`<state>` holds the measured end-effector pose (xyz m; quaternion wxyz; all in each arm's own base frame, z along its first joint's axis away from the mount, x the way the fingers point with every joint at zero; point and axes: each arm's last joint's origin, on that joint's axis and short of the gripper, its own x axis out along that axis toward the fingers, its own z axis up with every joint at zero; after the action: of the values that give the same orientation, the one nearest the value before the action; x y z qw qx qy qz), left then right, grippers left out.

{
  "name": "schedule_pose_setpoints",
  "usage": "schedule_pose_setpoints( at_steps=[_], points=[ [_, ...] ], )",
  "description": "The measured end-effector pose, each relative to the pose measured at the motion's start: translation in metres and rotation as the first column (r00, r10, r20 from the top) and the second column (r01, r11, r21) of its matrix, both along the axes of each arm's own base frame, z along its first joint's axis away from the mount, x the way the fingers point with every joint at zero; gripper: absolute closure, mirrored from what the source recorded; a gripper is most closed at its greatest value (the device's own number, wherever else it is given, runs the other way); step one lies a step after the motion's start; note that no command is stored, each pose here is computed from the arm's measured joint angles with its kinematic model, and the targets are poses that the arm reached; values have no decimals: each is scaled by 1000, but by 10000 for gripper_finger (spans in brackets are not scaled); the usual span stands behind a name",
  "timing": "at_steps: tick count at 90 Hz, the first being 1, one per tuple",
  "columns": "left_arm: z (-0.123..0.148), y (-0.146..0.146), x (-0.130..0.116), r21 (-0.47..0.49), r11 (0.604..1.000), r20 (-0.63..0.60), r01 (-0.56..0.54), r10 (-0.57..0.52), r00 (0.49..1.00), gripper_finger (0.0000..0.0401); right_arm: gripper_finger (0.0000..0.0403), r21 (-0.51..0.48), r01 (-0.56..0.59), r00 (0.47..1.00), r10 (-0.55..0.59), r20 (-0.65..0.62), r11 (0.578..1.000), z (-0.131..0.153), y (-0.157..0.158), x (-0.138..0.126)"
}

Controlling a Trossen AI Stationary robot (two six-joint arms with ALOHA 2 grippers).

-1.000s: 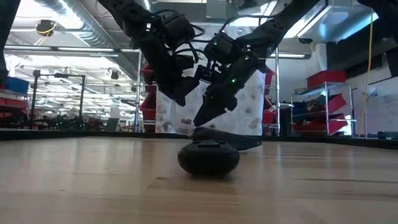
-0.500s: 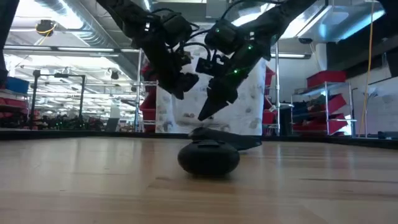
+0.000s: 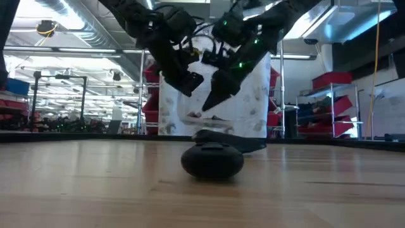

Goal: Insert battery
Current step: Insert the silver battery into the mouse

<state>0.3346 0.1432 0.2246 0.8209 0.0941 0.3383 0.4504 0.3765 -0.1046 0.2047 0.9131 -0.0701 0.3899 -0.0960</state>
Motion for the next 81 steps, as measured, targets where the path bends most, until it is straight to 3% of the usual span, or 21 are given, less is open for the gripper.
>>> schedule_pose_setpoints(
  at_steps=[8, 13, 38, 81],
  points=[
    [0, 0, 0, -1, 1000, -1, 1, -1, 1000, 380, 372, 5, 49, 998, -49, 25, 999, 8, -10, -5],
    [0, 0, 0, 1, 1000, -2, -1, 1, 1000, 380, 391, 8, 78, 996, -79, 31, 997, 9, -17, -8],
    [13, -7, 1, 52, 999, 31, 15, -17, 999, 380, 402, 11, 154, 982, -155, 105, 988, 7, -42, -16],
    [26, -10, -1, 83, 996, 68, 16, -22, 997, 380, 403, -26, 192, 976, -189, 106, 981, -12, -42, -17]
  ],
)
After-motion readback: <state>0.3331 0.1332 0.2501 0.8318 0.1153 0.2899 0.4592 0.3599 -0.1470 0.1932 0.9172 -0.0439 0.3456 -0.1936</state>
